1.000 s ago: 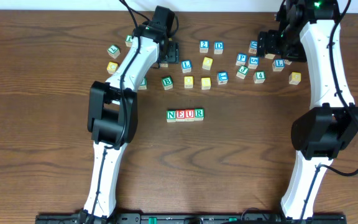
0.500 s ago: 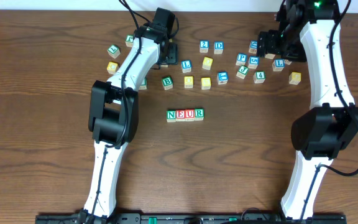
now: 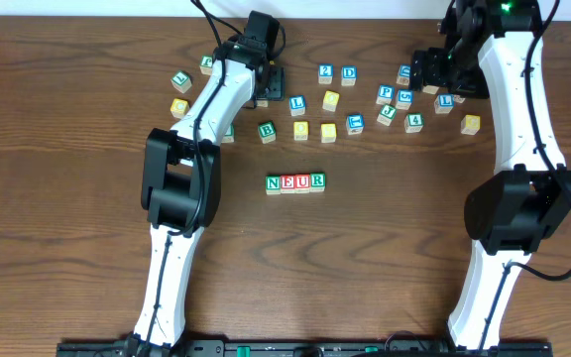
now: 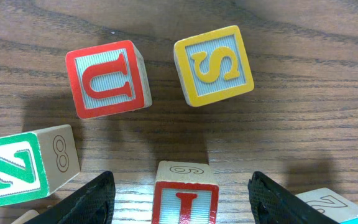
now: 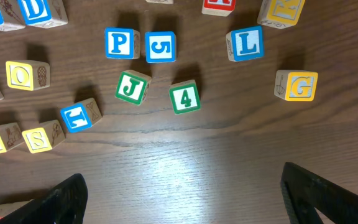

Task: Spell out NEURIPS

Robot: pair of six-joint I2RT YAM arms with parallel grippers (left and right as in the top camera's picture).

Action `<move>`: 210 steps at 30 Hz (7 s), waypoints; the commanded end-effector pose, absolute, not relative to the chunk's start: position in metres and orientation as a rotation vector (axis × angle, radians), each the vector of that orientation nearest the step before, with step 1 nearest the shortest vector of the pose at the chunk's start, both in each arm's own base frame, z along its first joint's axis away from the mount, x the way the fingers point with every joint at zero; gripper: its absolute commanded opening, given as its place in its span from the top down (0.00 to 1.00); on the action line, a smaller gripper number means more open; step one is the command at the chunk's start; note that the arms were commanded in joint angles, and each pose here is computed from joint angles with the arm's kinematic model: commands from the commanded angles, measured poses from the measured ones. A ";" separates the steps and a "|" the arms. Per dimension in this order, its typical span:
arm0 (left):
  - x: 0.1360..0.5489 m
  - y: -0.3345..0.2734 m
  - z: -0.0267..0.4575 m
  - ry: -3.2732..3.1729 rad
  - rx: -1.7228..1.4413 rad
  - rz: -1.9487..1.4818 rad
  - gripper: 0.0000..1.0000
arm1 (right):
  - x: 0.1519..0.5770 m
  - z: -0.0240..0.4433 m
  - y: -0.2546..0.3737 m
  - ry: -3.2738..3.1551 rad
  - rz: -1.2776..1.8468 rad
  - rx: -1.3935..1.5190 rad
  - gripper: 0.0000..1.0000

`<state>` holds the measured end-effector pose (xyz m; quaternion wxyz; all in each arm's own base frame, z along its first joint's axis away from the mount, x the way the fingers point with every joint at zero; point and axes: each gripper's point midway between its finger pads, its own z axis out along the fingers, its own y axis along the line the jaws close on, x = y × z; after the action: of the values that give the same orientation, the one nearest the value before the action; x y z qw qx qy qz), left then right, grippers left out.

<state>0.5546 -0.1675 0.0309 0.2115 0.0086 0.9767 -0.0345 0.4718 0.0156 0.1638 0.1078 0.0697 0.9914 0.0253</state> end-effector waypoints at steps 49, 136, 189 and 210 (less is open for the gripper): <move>0.538 -0.170 0.134 2.607 0.023 -0.131 0.69 | 0.474 0.165 0.004 2.903 0.025 0.209 0.01; 0.370 -0.329 0.054 2.815 0.016 -0.280 0.61 | 0.464 0.164 -0.061 2.902 0.003 0.424 0.01; 0.388 -0.014 0.230 2.614 -0.506 -0.065 0.60 | 0.388 0.062 0.179 3.146 0.084 -0.385 0.96; 0.390 -0.014 0.225 2.630 -0.508 -0.060 0.60 | 0.370 0.013 0.188 3.154 0.076 -0.447 0.98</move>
<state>0.3900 -0.0181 0.2283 0.2343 -0.1896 0.9530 -0.0321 0.3749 0.1847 0.0158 -0.0189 -0.1367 0.9902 0.0234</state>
